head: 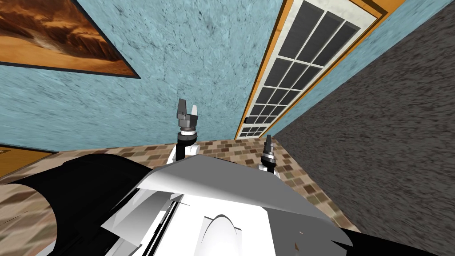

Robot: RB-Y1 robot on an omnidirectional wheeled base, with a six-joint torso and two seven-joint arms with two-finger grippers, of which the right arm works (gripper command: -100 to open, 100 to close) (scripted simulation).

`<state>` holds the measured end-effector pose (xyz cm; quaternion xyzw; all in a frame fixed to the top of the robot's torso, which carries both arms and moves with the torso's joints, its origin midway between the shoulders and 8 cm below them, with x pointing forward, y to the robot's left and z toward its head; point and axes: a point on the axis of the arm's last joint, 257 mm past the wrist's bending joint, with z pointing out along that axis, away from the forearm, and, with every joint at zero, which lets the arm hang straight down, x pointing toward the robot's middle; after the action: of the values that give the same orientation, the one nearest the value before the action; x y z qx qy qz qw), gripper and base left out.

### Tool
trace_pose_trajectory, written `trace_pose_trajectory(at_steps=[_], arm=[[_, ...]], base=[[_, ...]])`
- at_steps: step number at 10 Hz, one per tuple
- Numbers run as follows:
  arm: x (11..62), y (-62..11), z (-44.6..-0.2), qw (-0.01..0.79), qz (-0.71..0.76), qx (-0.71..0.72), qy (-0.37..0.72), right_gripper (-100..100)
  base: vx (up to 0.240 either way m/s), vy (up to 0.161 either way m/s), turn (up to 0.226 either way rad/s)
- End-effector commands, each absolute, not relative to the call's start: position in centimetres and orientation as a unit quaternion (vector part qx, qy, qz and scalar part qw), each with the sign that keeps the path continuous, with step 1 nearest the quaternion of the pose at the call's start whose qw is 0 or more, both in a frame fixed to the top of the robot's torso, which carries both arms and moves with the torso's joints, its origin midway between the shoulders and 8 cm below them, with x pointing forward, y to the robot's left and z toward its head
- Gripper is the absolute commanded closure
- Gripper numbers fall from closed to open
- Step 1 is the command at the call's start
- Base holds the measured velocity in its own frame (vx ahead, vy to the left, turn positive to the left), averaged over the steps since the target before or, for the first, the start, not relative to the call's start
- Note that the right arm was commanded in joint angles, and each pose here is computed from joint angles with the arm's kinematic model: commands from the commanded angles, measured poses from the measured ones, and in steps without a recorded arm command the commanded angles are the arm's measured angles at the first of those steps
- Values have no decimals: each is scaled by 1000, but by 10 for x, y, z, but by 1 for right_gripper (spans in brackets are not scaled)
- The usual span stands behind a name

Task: Pull the door open

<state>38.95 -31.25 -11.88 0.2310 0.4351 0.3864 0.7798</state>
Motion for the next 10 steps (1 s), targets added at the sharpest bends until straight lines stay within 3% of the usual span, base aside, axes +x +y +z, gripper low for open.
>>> trace_pose_trajectory(at_steps=[1, 10], arm=[[394, -313, -129, 783, 370, 222, 449, -100], [409, -320, -195, 787, 281, 170, 522, -100]], base=[[99, -26, 50], [97, -24, 43]])
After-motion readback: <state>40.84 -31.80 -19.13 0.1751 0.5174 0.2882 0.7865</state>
